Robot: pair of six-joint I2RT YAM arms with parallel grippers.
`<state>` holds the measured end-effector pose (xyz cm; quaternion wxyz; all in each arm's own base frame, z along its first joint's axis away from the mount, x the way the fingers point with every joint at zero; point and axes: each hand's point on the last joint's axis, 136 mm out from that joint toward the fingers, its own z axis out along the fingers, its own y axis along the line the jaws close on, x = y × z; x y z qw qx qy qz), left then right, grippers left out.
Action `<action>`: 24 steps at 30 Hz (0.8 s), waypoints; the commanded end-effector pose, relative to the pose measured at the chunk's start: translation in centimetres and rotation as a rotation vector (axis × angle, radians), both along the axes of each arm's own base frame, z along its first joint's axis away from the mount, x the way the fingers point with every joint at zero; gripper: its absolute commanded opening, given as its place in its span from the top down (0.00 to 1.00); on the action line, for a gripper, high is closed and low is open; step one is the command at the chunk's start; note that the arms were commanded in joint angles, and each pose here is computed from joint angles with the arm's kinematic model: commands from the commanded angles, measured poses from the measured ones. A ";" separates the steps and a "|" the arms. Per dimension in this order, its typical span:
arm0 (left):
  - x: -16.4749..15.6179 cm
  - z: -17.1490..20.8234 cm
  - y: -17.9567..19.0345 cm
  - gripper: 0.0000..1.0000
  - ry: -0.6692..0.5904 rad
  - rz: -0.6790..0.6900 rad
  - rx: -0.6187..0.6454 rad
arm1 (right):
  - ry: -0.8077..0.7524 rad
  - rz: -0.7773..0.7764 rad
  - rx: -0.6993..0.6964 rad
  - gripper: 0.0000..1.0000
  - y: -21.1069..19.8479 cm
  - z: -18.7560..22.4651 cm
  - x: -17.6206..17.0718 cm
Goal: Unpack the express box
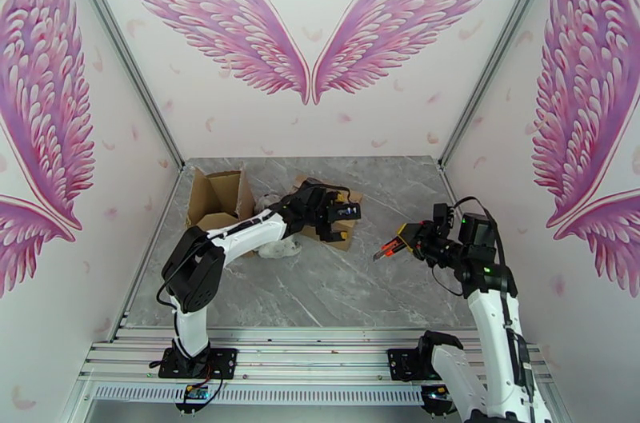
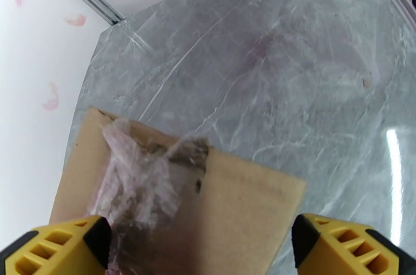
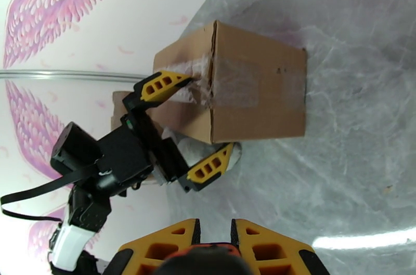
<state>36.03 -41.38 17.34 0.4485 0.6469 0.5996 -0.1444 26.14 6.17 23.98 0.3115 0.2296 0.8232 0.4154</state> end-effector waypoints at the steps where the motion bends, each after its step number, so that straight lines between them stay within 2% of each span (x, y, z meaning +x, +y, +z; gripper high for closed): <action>1: 1.6 8.9 -0.1 0.01 0.027 0.162 -0.189 | -0.025 -0.081 -0.123 1.00 -1.7 -1.0 0.4; 7: 7.0 13.2 4.7 0.01 0.276 0.538 -0.337 | -0.117 -0.140 -0.233 1.00 -1.5 -1.7 0.8; 10: 9.7 12.4 8.9 0.01 0.441 0.731 -0.400 | -0.152 -0.114 -0.285 1.00 0.0 -2.1 1.3; 14: 12.0 8.6 13.9 0.04 0.656 0.940 -0.454 | -0.192 -0.076 -0.332 1.00 3.1 -2.9 2.6; 17: 11.9 5.5 15.0 0.06 0.774 0.994 -0.436 | -0.239 -0.034 -0.354 1.00 5.9 -2.7 4.0; 21: 10.9 2.4 14.3 0.07 0.887 0.996 -0.381 | -0.242 -0.006 -0.397 1.00 8.9 -2.8 6.2; 24: 10.0 0.9 13.6 0.08 0.955 0.991 -0.369 | -0.223 -0.037 -0.406 1.00 9.7 -3.2 7.9</action>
